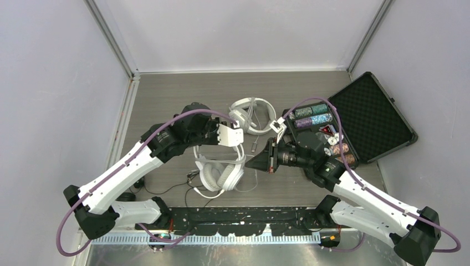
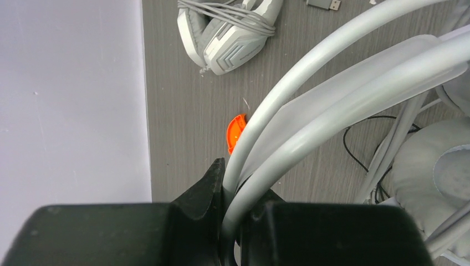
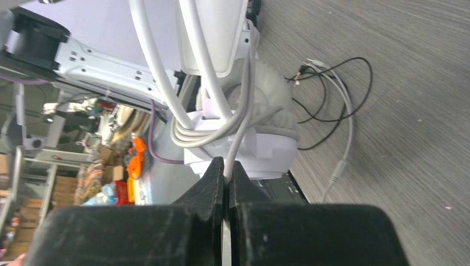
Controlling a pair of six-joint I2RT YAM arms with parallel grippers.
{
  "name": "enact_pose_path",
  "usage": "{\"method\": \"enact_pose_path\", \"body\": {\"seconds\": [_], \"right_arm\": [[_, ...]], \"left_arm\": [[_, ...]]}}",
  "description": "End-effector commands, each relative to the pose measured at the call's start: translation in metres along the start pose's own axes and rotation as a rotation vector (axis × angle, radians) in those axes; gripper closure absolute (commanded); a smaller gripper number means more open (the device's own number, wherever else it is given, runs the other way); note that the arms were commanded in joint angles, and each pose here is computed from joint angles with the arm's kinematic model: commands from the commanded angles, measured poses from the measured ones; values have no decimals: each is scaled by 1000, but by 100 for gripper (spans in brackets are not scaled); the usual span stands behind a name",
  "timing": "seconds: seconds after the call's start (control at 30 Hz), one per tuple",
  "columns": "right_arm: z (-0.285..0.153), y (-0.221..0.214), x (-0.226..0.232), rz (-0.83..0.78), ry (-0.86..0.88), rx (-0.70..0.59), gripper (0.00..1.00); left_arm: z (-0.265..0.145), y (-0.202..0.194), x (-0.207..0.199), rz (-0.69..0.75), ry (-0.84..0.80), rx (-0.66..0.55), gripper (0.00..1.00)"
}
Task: Wrap the headphones
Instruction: Wrap the headphones cable around the headphones.
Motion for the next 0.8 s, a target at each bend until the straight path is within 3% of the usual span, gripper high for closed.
{"method": "enact_pose_path", "body": {"seconds": [0.0,0.23,0.5,0.77], "right_arm": [[-5,23,62,-1,211,-42,94],[7,23,70,70,312,-2,90],[18,33,77,96,345,-3,85],[18,37,85,110,361,0,85]], "left_arm": [[-13,-34,9,26,66,184,100],[-18,-51,21,-140,176,315,100],[-27,-60,24,-226,254,367,100],[-42,-57,23,-291,327,296,100]]}}
Point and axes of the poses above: each gripper's point midway between its finger pads, its own z axis out along the fingers, its own x axis along the line the jaws close on, y = z × x, the point moved 1 cm from there along -z, back along the fingers, and after that the axes turned 15 degrees about z, right-handed, at the moved point
